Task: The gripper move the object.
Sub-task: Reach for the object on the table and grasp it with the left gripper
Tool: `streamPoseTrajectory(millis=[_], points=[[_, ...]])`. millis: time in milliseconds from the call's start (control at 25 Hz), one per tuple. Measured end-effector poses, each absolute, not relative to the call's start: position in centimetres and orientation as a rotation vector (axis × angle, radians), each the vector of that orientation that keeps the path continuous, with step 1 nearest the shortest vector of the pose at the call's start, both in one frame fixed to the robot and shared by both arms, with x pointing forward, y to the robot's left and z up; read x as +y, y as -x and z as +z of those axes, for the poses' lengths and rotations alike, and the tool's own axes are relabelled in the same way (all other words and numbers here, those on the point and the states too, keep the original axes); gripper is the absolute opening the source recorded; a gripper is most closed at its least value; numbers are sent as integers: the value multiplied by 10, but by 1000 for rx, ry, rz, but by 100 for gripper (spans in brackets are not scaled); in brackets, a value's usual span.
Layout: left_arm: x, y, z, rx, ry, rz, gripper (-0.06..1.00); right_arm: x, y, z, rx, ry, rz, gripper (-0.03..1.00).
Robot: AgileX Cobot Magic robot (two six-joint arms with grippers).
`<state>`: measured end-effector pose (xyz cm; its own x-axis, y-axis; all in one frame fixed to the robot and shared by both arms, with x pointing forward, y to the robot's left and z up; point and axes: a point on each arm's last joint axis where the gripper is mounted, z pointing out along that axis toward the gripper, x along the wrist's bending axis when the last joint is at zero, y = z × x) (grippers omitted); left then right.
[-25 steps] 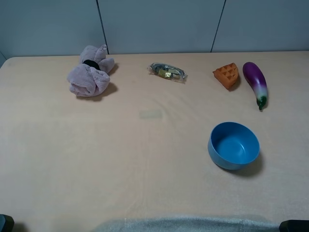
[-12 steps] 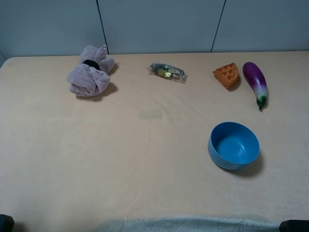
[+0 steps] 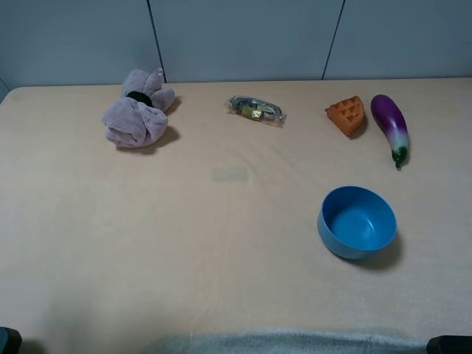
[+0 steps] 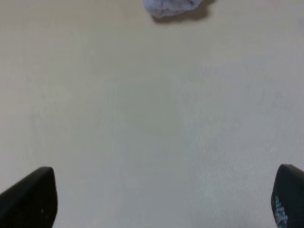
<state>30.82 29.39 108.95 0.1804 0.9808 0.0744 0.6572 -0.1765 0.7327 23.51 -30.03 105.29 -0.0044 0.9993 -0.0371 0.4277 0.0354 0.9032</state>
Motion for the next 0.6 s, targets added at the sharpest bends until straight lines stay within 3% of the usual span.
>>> streamPoseTrajectory(millis=[600], points=[[286, -336, 1091, 1526, -2019, 604, 87, -300, -235, 1053, 1541, -1498, 936, 69]])
